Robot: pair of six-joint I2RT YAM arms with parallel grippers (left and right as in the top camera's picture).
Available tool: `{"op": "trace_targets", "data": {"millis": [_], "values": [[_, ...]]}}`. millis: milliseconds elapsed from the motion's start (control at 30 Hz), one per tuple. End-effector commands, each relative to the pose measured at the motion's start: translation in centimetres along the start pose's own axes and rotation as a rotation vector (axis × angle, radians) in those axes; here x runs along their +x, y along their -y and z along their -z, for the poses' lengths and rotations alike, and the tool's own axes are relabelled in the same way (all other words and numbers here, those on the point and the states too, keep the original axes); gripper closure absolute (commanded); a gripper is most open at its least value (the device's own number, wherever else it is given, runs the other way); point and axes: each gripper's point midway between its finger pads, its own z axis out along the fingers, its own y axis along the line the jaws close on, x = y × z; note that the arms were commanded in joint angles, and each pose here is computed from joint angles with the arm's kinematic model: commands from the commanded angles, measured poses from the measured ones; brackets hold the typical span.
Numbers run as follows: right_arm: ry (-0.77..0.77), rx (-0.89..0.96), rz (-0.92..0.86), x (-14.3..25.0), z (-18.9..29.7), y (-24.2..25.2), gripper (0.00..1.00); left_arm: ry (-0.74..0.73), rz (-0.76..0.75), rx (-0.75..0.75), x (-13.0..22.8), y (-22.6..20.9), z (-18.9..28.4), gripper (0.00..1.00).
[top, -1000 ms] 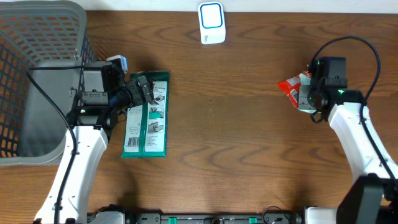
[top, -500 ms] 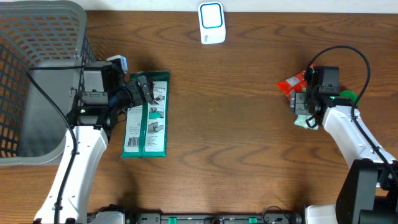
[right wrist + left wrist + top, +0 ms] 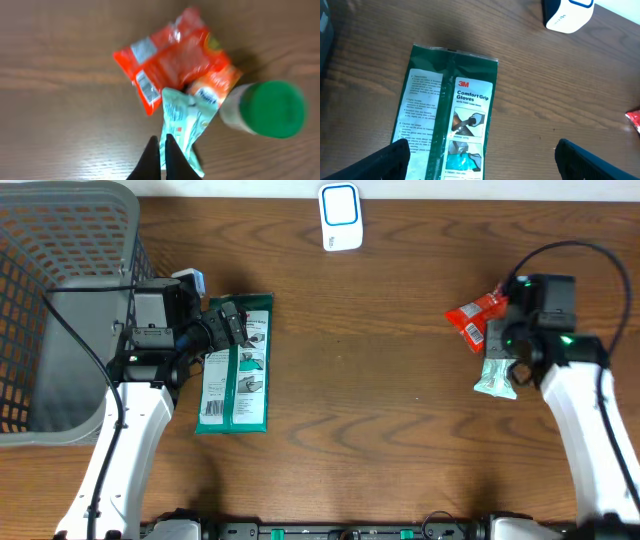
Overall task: Scan the item barcode
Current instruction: 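Carry the mint sachet right and set it beside the red packet, then reach the right gripper to the green glove packet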
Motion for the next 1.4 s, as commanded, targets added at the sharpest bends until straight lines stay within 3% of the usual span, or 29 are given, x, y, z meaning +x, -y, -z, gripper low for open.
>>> {"op": "trace_targets", "data": {"millis": [0, 33, 67, 100, 133, 200, 233, 467, 533, 567, 633, 667, 733, 900, 1167, 1367], "values": [[0.058, -0.005, -0.036, -1.1, 2.0, 0.4, 0.99, 0.013, -0.013, -0.005, -0.4, 0.0, 0.3, 0.07], [0.060, -0.004, -0.037, -1.1, 2.2, 0.5, 0.92, 0.013, -0.013, -0.005, -0.4, 0.0, 0.3, 0.07], [0.060, -0.002, -0.037, -1.0, 2.3, 0.5, 0.77, 0.013, -0.013, -0.005, -0.4, 0.0, 0.3, 0.07], [0.057, -0.001, -0.035, -0.9, 2.3, 0.6, 0.55, 0.013, -0.013, -0.005, -0.4, 0.0, 0.3, 0.07], [0.054, 0.000, -0.036, -0.9, 2.3, 0.6, 0.52, 0.013, -0.013, -0.005, -0.4, 0.0, 0.3, 0.07], [0.056, 0.000, -0.036, -0.9, 2.3, 0.6, 0.93, 0.013, -0.013, -0.005, -0.4, 0.0, 0.3, 0.07], [0.056, 0.002, -0.037, -0.9, 2.3, 0.7, 0.99, 0.013, -0.013, -0.005, -0.4, 0.0, 0.3, 0.07], [0.058, 0.009, -0.053, -1.0, 2.2, 1.3, 0.99, 0.013, -0.013, -0.005, -0.4, 0.0, 0.3, 0.07], [0.064, -0.023, -0.051, -1.1, 2.3, 0.7, 0.67, 0.013, -0.013, -0.005, -0.4, 0.0, 0.3, 0.07], [0.071, -0.051, -0.049, -1.3, 2.3, 0.2, 0.57, 0.013, -0.013, -0.005, -0.4, 0.0, 0.3, 0.07], [0.088, -0.141, -0.045, -1.7, 2.5, -1.3, 0.46, 0.013, -0.013, -0.005, -0.4, 0.0, 0.3, 0.07], [0.095, -0.190, -0.043, -1.8, 2.6, -2.2, 0.36, 0.013, -0.013, -0.005, -0.4, 0.0, 0.3, 0.07], [0.110, -0.307, -0.035, -2.2, 3.2, -4.2, 0.30, 0.013, -0.013, -0.005, -0.4, 0.0, 0.3, 0.07], [0.129, -0.553, 0.020, -2.5, 5.0, -9.3, 0.01, 0.013, -0.013, -0.005, -0.4, 0.0, 0.3, 0.07], [0.065, -0.782, 0.056, -1.1, 7.7, -17.3, 0.01, 0.013, -0.013, -0.005, -0.4, 0.0, 0.3, 0.07], [-0.016, -0.803, 0.064, 0.7, 7.4, -22.4, 0.24, 0.013, -0.013, -0.004, -0.4, 0.0, 0.3, 0.07]]}}
